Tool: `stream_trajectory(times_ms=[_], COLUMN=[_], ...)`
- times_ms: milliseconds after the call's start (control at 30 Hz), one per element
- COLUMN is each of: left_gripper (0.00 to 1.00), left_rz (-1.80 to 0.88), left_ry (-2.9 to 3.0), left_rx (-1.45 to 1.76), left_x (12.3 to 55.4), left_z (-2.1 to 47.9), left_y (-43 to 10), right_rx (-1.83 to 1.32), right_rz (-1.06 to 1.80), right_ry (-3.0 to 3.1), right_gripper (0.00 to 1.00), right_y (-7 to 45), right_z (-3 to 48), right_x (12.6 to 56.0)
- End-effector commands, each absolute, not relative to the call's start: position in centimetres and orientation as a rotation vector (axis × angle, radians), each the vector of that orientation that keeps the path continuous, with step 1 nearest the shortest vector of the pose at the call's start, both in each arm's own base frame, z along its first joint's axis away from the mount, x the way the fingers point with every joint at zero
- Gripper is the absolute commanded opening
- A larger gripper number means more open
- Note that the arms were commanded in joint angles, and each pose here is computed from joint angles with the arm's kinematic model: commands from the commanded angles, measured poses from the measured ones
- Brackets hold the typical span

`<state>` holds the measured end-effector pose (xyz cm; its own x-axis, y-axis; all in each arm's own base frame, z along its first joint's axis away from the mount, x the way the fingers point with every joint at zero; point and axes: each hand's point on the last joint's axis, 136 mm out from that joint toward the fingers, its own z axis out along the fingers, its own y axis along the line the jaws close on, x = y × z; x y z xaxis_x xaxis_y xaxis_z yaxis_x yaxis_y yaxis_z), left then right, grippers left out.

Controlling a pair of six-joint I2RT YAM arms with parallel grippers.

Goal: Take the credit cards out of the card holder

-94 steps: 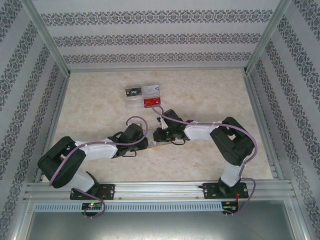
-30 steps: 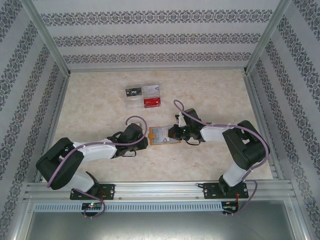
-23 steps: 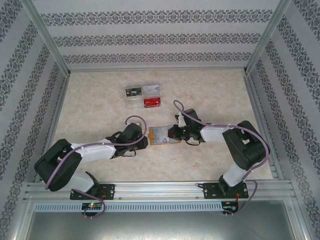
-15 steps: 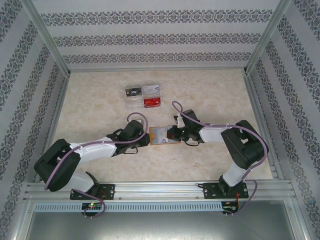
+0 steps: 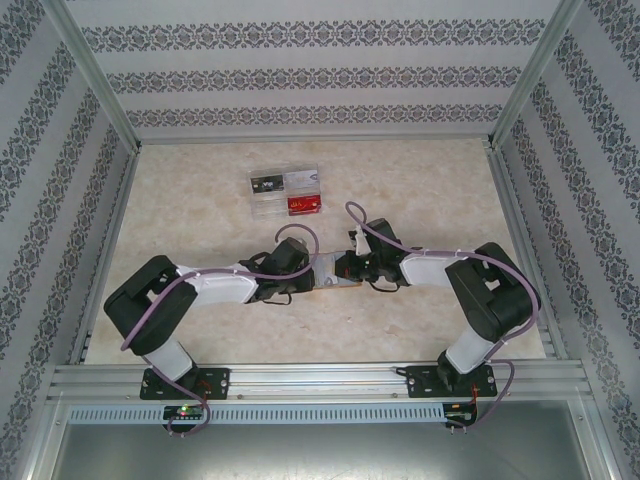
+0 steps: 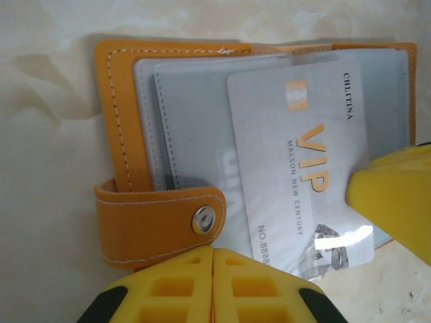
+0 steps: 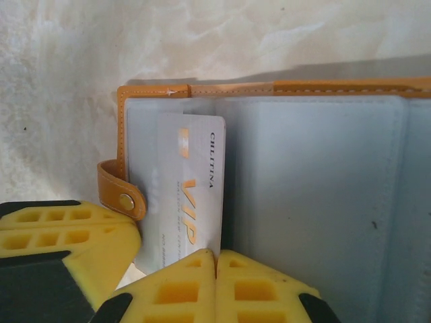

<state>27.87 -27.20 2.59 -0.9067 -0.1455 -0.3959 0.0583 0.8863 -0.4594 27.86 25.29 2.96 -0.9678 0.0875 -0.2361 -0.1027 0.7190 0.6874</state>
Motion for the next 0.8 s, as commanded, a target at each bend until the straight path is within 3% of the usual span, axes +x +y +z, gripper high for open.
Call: stream_trajectory(times_ms=[0,433,767], left_gripper=[0.06,0.05,0.08], left_rz=[-0.602,-0.588,-0.663], left_ry=[2.658,2.665,2.589], left_rx=[-0.091,-0.098,-0.066], left_x=[27.8,27.3,27.5], left_z=[1.6,1.3,5.1], left_y=[-26.9,-26.3,-26.7], right_rx=[0.037,0.115,0.074], right_rz=[1.014,1.011,0.986], right_ry=[2.729,2.686,2.601], right_gripper=[0.05,0.05,0.05], right_y=[23.6,20.9,19.5], right_z=[1.6,2.4,5.6], right_x=[27.0,27.1,26.6])
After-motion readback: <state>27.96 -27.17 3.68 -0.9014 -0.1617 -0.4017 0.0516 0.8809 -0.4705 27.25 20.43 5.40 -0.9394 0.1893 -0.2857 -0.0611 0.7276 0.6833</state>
